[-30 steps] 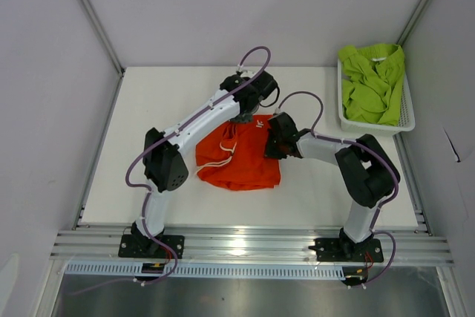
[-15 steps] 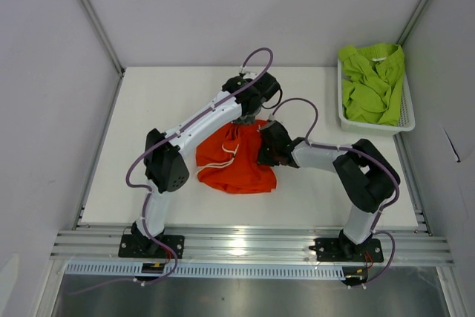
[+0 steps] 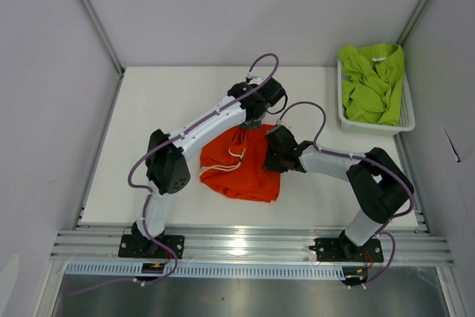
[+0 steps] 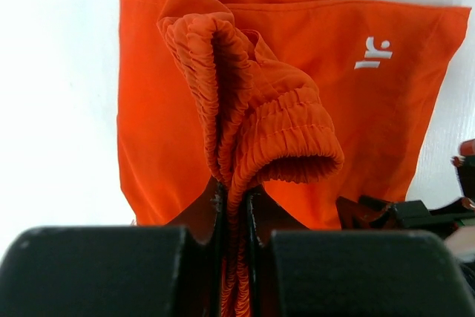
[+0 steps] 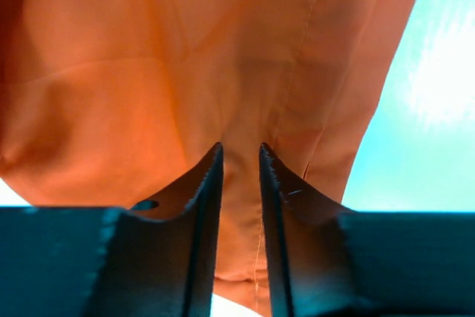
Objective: Fold and stack the shorts
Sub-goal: Fold the shorts
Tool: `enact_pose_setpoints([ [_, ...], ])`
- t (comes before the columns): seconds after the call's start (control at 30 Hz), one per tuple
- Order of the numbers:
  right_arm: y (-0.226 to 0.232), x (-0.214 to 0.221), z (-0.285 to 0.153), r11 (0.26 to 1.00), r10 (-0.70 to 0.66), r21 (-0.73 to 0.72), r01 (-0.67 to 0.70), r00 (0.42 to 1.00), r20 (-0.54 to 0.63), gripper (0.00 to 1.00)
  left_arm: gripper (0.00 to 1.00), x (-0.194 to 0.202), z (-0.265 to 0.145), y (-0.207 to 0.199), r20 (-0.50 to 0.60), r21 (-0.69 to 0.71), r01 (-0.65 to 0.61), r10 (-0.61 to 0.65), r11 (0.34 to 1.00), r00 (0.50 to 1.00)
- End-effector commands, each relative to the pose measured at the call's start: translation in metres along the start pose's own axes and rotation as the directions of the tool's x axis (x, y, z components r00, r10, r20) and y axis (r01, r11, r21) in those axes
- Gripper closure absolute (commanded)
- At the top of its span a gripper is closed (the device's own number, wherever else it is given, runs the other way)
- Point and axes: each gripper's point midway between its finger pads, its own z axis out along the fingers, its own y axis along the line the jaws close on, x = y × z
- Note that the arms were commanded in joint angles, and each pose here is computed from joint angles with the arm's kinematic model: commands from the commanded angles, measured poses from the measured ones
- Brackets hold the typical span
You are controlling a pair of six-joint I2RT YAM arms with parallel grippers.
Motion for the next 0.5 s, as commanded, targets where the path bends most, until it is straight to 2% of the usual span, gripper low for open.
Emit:
enact_pose_setpoints([
  [0.0, -0.006, -0.015, -0.017, 1.000, -0.002, 0.017, 0.002, 0.999, 0.043, 0.69, 1.00, -0.011, -0.020, -0.005, 0.058, 0.054, 0.057, -0.061, 0.997, 0.996],
  [0.07, -0.004, -0.026, -0.026, 1.000, -0.004, 0.007, 0.004, 0.998, 0.065, 0.58, 1.00, -0.010, -0.020, -0.002, 0.060, 0.050, 0.057, -0.060, 0.997, 0.996],
  [0.13, 0.000, -0.032, -0.034, 1.000, -0.006, -0.026, 0.009, 0.997, 0.082, 0.55, 1.00, -0.012, -0.025, 0.002, 0.068, 0.053, 0.057, -0.061, 0.997, 0.996],
  [0.17, 0.001, -0.035, -0.037, 0.999, -0.011, -0.043, 0.015, 0.995, 0.095, 0.48, 1.00, -0.013, -0.029, 0.003, 0.073, 0.059, 0.052, -0.056, 0.997, 0.996],
  [0.33, 0.009, -0.050, -0.048, 0.984, 0.038, -0.175, -0.007, 0.984, 0.174, 0.49, 1.00, -0.018, -0.043, 0.009, 0.087, 0.069, 0.045, -0.051, 0.997, 0.995],
  [0.47, 0.008, -0.051, -0.045, 0.956, 0.103, -0.289, -0.060, 0.985, 0.136, 0.54, 1.00, -0.024, -0.055, 0.020, 0.109, 0.051, 0.049, -0.054, 0.998, 0.993],
])
